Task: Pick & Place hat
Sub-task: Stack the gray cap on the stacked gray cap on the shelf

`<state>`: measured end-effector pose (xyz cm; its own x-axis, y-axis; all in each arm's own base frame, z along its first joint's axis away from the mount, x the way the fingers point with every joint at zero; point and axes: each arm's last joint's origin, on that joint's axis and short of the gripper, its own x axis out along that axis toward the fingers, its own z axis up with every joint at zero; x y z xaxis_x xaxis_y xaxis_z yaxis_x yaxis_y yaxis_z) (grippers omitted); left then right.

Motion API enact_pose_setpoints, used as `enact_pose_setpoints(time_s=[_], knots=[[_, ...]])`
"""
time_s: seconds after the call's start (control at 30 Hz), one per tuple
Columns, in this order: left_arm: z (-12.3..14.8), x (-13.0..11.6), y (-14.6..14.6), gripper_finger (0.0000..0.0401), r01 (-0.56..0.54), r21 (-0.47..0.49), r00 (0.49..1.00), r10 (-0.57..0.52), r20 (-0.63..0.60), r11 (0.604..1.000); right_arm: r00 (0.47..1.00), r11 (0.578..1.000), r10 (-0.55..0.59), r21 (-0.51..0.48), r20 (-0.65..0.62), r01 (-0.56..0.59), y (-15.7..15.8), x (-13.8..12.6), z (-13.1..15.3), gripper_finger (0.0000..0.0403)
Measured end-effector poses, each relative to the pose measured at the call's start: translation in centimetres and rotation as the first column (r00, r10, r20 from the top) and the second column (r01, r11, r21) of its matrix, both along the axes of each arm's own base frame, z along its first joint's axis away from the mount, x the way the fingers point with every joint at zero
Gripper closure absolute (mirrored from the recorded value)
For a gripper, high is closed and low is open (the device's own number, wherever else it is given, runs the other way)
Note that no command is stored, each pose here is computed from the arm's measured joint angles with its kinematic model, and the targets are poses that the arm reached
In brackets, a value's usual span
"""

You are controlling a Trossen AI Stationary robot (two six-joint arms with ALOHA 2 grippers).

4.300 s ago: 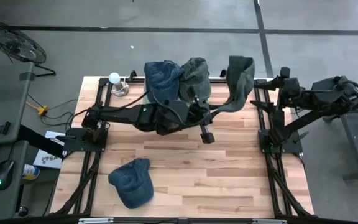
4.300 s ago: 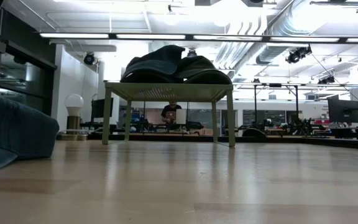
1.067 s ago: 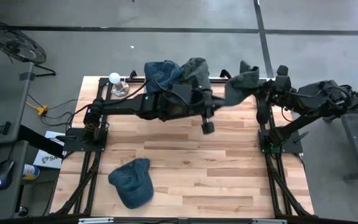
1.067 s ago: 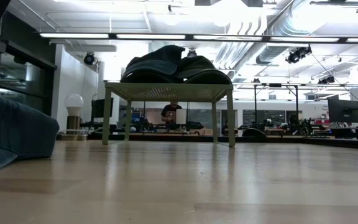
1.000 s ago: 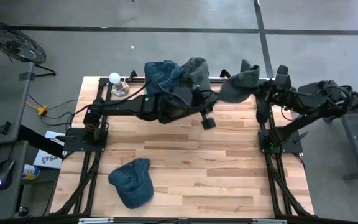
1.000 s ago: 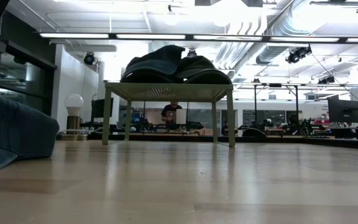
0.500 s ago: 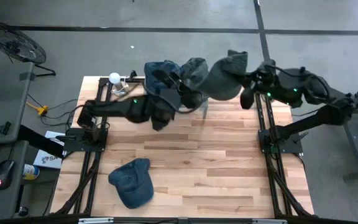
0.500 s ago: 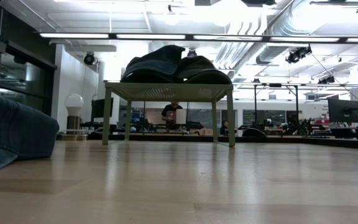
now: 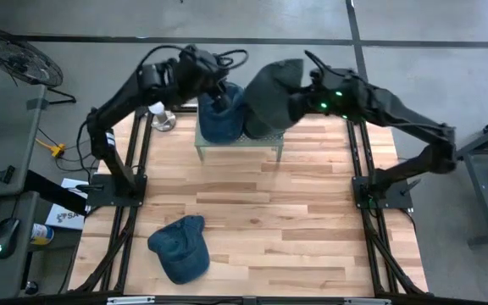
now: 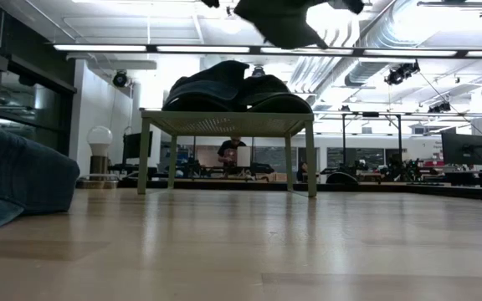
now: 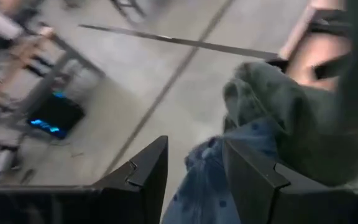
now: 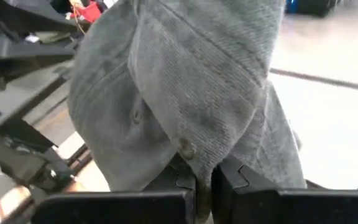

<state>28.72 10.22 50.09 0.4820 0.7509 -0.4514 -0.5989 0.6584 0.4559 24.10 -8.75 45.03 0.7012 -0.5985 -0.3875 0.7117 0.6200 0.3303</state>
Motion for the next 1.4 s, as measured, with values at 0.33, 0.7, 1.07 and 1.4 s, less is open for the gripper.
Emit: enact_pose_setpoints(time_s=[0.33,0.7,1.07,1.4], knots=[[0.4,-2.3,5.7,0.0252,0.124,-0.041,0.992,-0.124,0.006,0.991,0.994,0.981,-0.097,0.172,0.051,0.087,-2.3,3.7,-2.7,0.0397],[0.7,-5.0,10.0,0.0252,0.142,-0.077,0.987,-0.136,0.082,0.987,0.969,0.947,-0.233,0.247,0.084,0.206,-2.5,3.9,-3.2,0.0397],[0.7,-5.9,11.0,0.0252,0.1,-0.08,0.992,-0.092,0.091,0.992,0.961,0.917,-0.271,0.32,0.059,0.239,-2.6,5.3,-4.7,0.0397],[0.8,-5.8,11.1,0.0252,0.101,-0.066,0.99,-0.094,0.103,0.993,0.947,0.888,-0.322,0.352,0.018,0.295,-3.0,5.6,-5.7,0.0397]])
